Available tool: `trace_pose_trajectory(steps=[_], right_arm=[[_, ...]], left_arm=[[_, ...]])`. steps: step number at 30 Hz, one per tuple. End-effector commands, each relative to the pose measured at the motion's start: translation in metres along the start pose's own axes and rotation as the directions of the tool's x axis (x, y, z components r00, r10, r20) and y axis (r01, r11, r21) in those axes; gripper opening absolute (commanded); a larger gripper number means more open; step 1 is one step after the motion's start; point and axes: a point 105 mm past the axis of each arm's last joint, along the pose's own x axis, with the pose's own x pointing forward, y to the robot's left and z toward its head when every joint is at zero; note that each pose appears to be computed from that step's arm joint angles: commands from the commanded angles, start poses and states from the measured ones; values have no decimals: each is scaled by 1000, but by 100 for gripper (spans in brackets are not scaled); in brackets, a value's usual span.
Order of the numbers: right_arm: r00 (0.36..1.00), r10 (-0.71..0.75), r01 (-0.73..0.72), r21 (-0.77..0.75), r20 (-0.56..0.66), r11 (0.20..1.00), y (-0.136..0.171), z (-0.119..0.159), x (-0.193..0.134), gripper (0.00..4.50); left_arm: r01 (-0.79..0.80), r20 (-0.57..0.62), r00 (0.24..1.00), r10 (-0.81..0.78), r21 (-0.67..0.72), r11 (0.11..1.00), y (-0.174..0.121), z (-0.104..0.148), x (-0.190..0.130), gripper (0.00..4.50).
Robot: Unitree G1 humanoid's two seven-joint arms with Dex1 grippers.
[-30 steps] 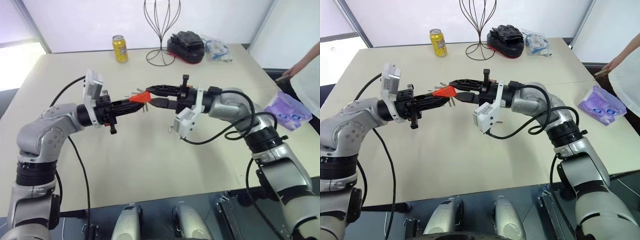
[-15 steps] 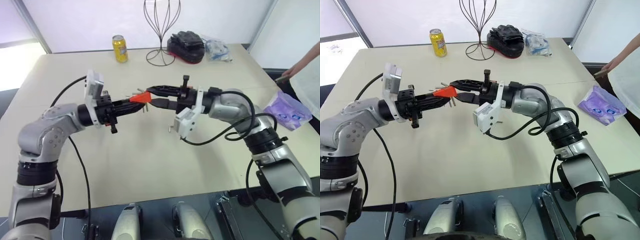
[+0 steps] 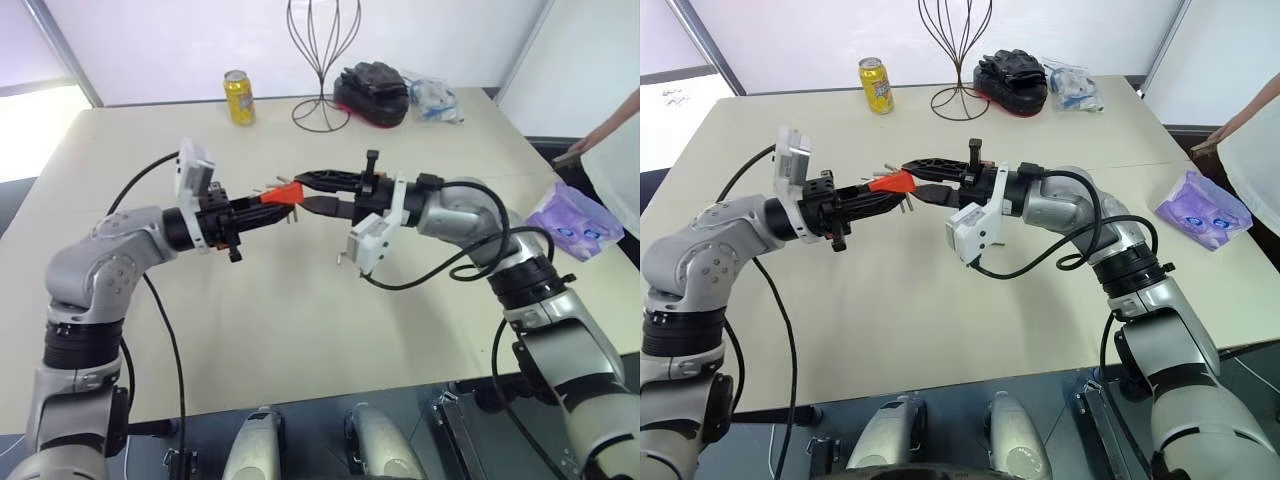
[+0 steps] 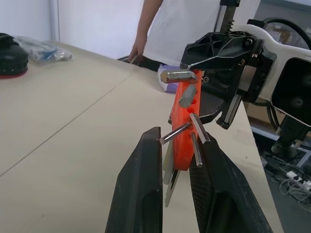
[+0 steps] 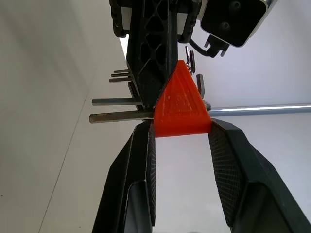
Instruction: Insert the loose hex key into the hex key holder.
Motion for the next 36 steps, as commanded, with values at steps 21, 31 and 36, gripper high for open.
trace_pose_trajectory(steps=[21, 31, 36], right_arm=[[997, -63, 64, -13, 37, 998, -19, 9, 2, 101], [998, -60, 60, -10, 35, 998, -19, 9, 2, 101], [998, -57, 57, -9, 34, 998, -18, 8, 2, 101]], left_arm=[[-18, 11, 1000, 17, 68, 998, 0, 11, -1, 260], [-4, 98, 995, -1, 56, 998, -2, 25, 1, 260], [-6, 104, 995, 0, 54, 999, -2, 26, 1, 260]])
